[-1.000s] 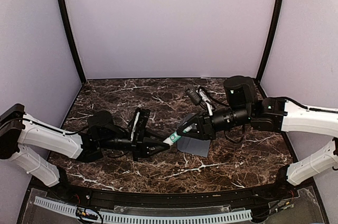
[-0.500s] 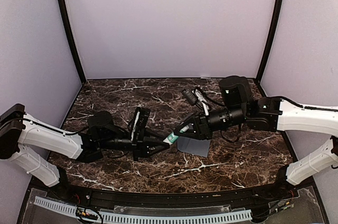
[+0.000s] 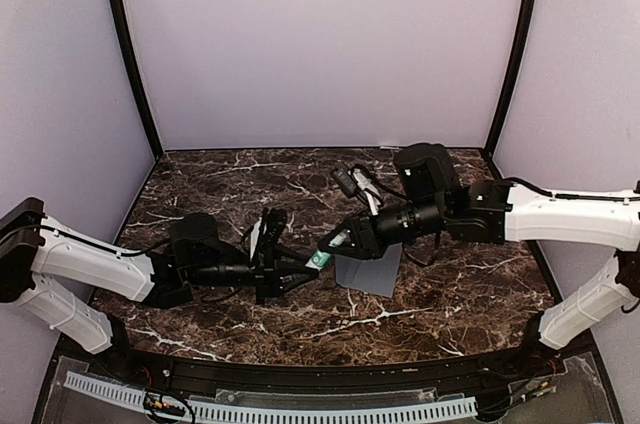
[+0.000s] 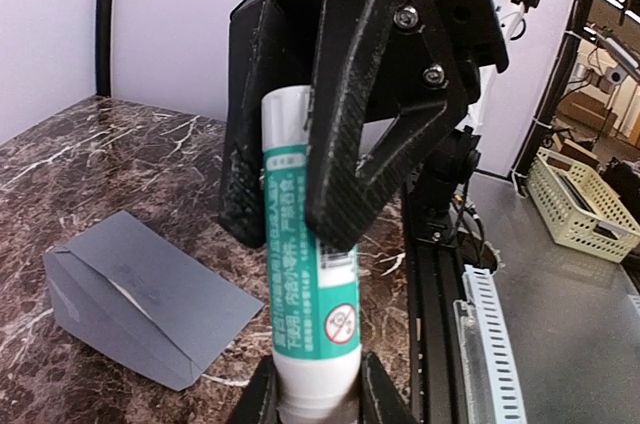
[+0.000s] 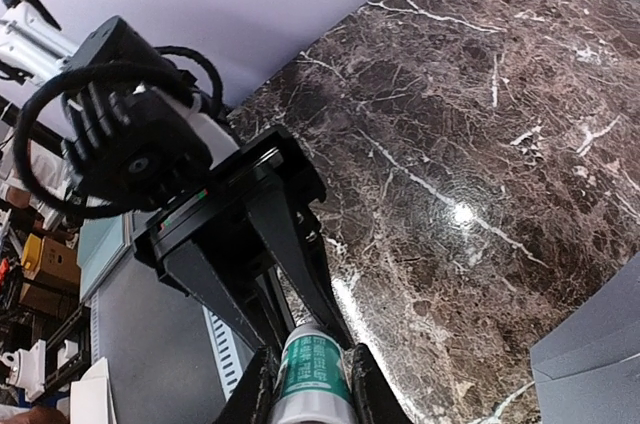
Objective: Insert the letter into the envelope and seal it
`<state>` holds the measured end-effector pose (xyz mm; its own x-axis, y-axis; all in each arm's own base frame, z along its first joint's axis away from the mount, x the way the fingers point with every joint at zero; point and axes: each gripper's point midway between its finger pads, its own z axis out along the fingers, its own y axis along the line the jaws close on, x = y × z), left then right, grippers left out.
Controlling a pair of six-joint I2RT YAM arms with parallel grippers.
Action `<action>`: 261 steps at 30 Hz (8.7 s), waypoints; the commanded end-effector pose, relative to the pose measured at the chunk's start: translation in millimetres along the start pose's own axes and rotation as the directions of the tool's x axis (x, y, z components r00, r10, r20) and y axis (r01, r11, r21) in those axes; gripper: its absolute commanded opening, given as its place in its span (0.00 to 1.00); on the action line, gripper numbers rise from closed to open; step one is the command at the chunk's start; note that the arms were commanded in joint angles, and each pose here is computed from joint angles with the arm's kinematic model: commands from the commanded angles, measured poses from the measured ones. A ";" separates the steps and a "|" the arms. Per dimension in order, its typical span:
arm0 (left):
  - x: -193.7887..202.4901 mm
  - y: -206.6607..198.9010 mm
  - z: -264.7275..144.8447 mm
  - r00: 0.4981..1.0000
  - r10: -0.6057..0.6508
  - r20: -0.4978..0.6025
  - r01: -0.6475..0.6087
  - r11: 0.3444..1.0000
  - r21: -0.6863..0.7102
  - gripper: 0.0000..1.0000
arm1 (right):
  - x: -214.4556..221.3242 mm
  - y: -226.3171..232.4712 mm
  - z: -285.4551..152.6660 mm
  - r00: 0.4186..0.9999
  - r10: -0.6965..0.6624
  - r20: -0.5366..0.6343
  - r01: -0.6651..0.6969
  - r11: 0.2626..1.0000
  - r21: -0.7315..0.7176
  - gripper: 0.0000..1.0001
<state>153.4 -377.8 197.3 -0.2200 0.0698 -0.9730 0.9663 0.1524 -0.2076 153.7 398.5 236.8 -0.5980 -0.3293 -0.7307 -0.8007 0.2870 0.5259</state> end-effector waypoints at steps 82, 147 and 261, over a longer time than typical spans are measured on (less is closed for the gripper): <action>-119.1 27.4 -32.7 0.899 0.406 0.164 -0.322 0.868 -0.378 0.31 | -4.1 -39.2 30.4 0.986 0.167 0.005 -0.159 0.926 0.341 0.00; -23.4 57.8 20.8 0.981 0.052 -0.189 -0.122 0.917 -0.380 0.00 | -31.3 -63.3 -22.0 0.987 0.083 0.139 -0.140 0.869 0.475 0.78; 98.7 227.9 51.9 0.748 -0.579 -0.324 0.257 0.703 -0.663 0.30 | 107.3 -293.7 -26.1 0.867 0.487 0.107 -0.462 0.704 0.540 0.26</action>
<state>361.6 -381.1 41.8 -0.7742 0.2876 -0.5638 0.5159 0.8028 -0.2989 327.2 249.6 26.1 -0.8880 -0.0208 -0.4593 -0.2542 0.8546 0.4528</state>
